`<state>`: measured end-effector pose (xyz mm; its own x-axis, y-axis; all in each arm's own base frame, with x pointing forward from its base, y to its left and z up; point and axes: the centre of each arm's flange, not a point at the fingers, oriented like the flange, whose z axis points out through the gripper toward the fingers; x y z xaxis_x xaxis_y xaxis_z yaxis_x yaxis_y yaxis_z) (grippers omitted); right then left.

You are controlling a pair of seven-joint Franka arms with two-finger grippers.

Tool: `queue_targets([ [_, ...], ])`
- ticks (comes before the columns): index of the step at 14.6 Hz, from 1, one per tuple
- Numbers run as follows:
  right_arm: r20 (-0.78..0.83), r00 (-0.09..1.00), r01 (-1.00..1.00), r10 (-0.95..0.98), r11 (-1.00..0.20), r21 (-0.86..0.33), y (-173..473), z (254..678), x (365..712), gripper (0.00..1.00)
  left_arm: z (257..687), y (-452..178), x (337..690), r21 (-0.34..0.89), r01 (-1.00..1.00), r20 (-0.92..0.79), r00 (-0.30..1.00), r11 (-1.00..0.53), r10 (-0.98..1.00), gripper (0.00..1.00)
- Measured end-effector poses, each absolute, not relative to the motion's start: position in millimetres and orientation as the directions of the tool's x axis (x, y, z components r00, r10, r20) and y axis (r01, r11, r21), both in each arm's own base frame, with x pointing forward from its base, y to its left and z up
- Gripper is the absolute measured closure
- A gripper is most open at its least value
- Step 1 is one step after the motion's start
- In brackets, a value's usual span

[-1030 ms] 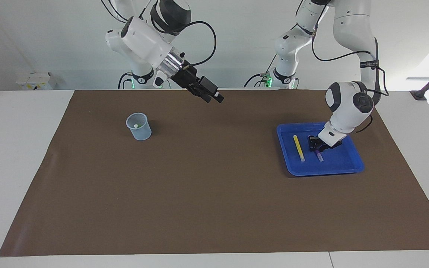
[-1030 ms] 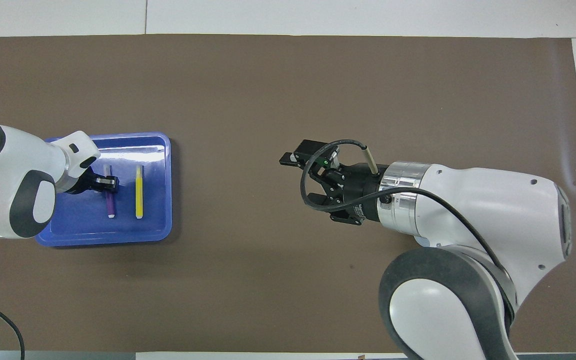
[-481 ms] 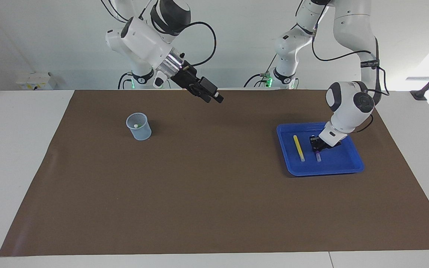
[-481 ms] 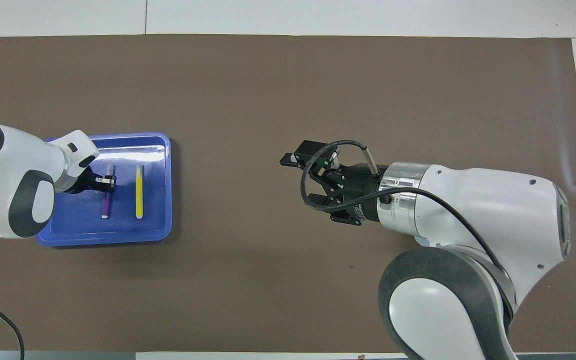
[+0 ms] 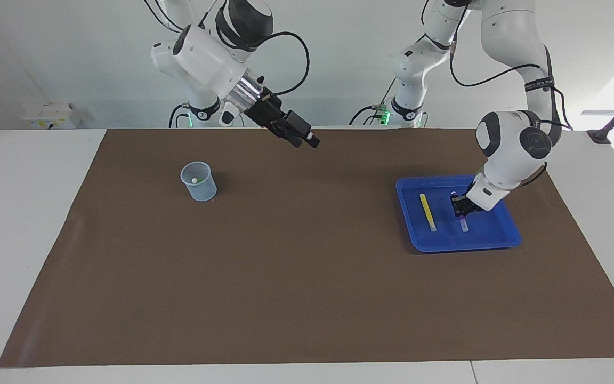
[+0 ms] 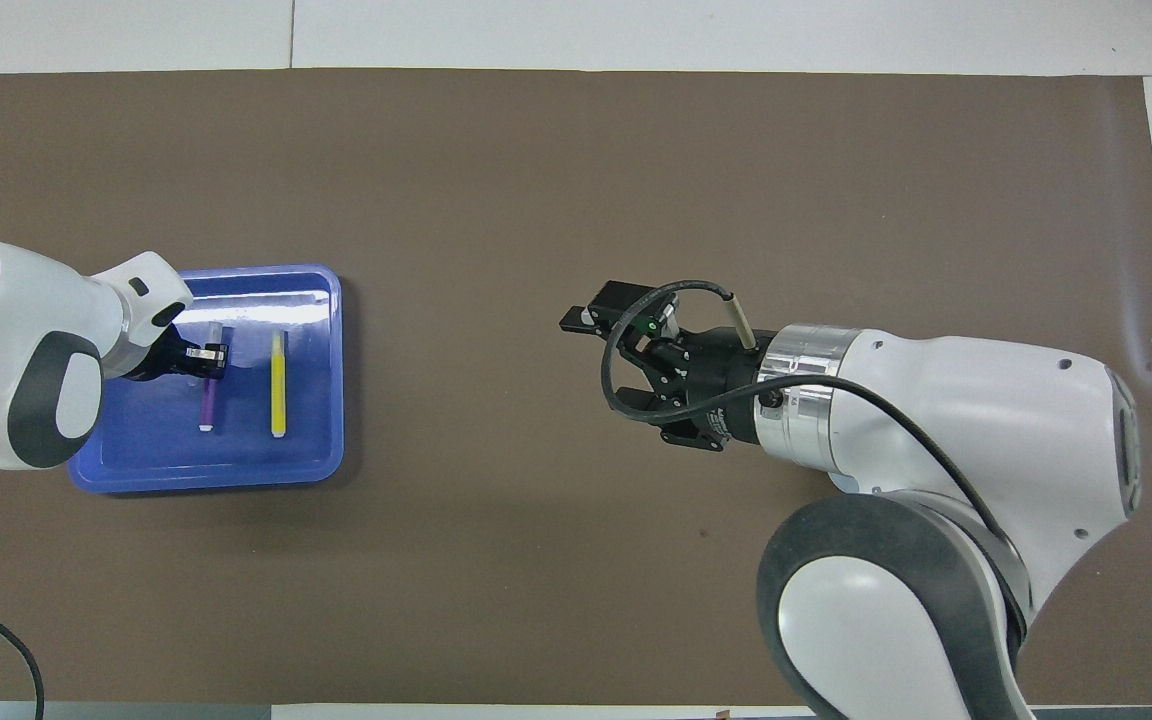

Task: Transfer and insert pens with both arms
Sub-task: 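Grasp the purple pen with the left gripper while the right gripper returns, then lift the purple pen toward the right gripper with the left gripper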

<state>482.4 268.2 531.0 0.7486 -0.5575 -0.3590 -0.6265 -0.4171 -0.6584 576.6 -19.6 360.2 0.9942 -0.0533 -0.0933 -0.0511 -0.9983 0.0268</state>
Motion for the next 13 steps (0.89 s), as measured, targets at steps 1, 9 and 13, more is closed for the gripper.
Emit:
queue_targets([
  [1,-0.359,0.748,-0.627,-0.558,-0.417,-0.658,268,531,482,0.00,372,-28,581,0.028,-0.017,-0.101,0.995,-0.999,-0.020,0.83],
  [9,-0.362,0.746,-0.630,-0.559,-0.419,-0.653,268,527,482,0.00,452,-162,582,0.146,0.583,-0.289,0.798,-0.799,0.529,0.83],
  [13,-0.251,0.754,-0.567,-0.607,-0.409,-0.715,283,519,473,0.00,476,-229,562,0.082,0.834,-0.451,0.520,-0.546,0.726,0.83],
])
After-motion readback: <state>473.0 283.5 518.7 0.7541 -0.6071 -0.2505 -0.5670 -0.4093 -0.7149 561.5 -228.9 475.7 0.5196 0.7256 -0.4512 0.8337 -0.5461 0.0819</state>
